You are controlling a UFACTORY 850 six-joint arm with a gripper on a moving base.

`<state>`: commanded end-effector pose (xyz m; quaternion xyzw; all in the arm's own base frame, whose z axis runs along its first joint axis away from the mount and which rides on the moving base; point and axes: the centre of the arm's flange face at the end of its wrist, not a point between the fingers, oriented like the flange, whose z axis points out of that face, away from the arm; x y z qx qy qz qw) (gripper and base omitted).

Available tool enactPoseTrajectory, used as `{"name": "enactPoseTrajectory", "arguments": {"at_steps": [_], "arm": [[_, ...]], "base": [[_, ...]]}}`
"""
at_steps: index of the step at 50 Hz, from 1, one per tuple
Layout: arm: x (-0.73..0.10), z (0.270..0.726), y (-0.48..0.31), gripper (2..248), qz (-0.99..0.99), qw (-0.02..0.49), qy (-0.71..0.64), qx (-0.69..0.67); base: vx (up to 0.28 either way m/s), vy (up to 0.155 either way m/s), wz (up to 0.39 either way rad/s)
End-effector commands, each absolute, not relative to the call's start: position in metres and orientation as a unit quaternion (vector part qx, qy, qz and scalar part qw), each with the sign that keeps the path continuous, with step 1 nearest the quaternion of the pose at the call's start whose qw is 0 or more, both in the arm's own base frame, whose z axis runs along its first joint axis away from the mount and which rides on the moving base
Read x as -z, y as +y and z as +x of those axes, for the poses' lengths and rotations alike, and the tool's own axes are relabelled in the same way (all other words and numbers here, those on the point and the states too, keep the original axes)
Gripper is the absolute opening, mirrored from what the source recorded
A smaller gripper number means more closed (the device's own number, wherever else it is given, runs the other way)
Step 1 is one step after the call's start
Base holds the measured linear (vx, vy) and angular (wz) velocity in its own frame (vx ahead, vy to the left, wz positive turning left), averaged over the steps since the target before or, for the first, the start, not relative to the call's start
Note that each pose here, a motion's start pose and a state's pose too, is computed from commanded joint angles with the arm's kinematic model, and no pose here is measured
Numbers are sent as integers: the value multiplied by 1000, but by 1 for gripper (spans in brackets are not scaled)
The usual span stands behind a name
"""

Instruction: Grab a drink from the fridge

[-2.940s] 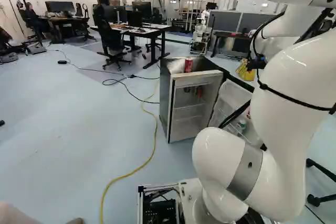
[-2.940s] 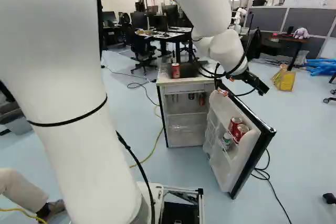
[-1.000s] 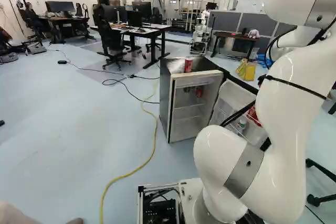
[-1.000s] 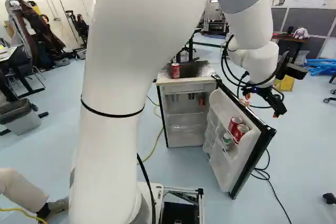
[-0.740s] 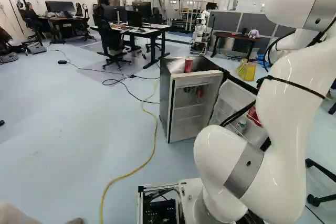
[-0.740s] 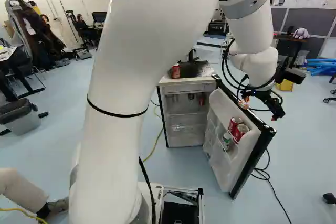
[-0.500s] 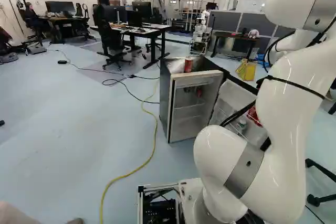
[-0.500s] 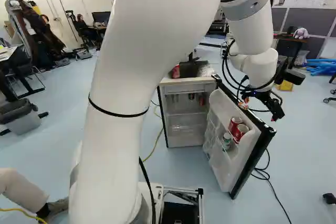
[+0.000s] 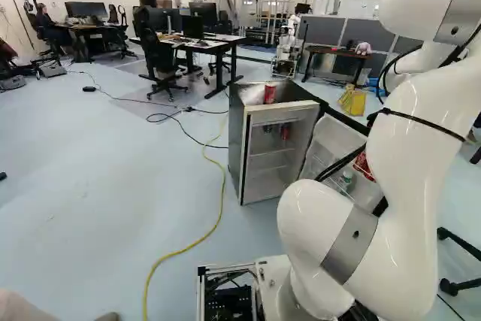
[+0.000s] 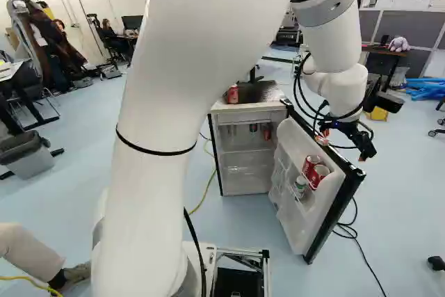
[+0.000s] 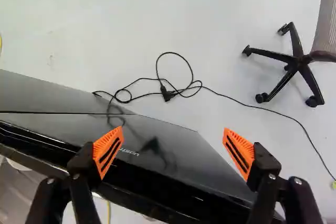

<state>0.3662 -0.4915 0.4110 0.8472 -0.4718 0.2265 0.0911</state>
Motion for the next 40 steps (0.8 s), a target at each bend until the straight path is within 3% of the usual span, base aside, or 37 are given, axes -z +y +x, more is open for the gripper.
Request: {"name": "enactPoseTrajectory", "arguments": {"at_steps": [40], "arm": [[-412,358,-471,247,851,87,-469,-220]], "base": [[0,0,0]]}}
